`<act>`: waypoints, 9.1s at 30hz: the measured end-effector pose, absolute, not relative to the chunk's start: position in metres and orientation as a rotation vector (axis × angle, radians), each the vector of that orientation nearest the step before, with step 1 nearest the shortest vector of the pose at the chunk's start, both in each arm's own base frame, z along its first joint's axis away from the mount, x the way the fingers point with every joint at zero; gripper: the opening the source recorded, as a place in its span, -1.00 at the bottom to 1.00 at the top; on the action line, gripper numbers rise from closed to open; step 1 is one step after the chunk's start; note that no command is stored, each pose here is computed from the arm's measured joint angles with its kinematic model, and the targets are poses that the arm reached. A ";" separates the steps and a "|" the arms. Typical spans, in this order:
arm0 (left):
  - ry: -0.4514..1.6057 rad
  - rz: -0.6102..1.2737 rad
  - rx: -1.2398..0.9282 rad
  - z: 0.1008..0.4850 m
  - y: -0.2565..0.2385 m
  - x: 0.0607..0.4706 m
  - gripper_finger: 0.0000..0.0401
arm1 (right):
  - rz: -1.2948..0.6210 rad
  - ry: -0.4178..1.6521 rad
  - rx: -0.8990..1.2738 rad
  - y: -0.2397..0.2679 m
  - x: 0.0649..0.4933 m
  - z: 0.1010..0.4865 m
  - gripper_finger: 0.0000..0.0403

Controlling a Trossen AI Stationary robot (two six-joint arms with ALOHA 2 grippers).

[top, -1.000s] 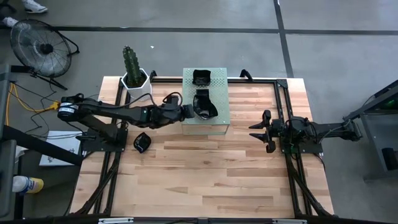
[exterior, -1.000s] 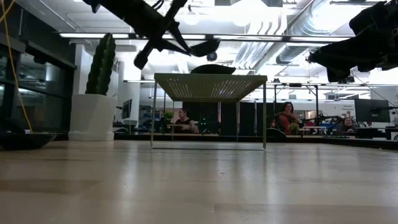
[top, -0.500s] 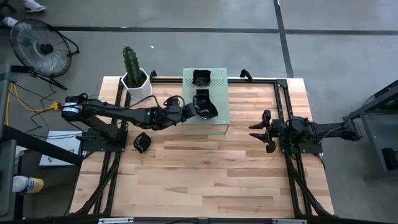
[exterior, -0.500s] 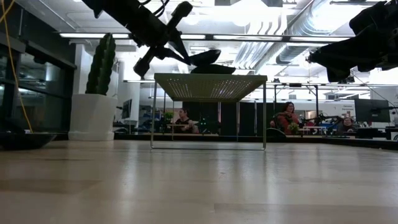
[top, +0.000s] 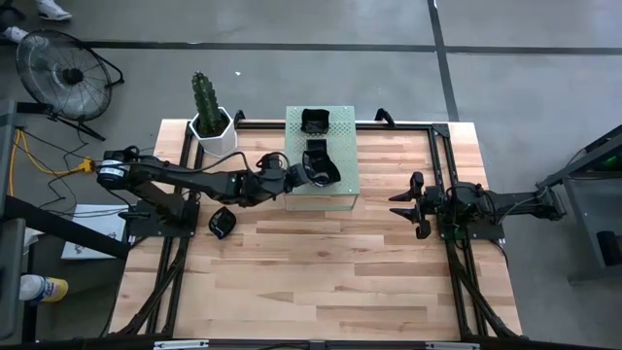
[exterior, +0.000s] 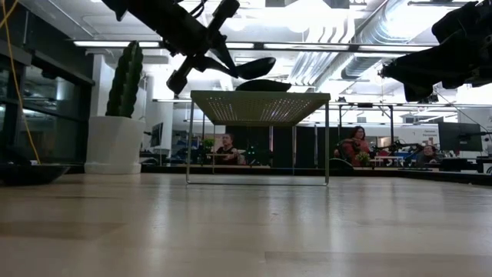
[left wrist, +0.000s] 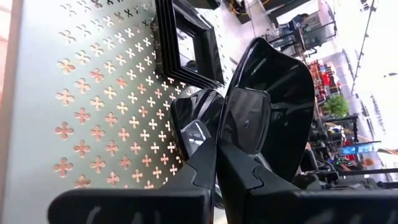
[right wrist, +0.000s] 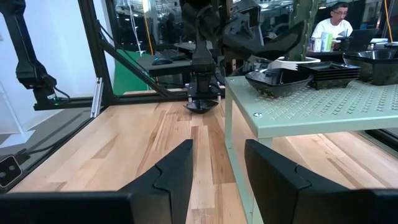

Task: Pick & Place Mini shaped plates
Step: Stack the black leaf shaped plate on top of the black leaf shaped plate on the shelf

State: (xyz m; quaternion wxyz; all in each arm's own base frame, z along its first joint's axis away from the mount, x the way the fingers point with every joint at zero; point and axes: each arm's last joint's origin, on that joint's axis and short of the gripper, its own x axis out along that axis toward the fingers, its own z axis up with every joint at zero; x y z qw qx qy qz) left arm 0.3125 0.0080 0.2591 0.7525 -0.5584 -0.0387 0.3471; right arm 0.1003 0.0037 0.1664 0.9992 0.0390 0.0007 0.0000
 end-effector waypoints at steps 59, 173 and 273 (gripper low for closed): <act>-0.080 0.727 -1.152 0.255 0.008 0.321 -0.22 | 0.000 0.002 0.078 0.004 0.100 0.166 -0.30; 1.322 0.568 -0.612 0.217 -0.051 0.175 -0.22 | 0.000 0.002 0.078 0.004 0.100 0.166 -0.30; 1.714 1.007 -0.257 0.129 -0.081 0.237 -0.43 | -0.001 0.002 0.078 0.004 0.100 0.166 -0.30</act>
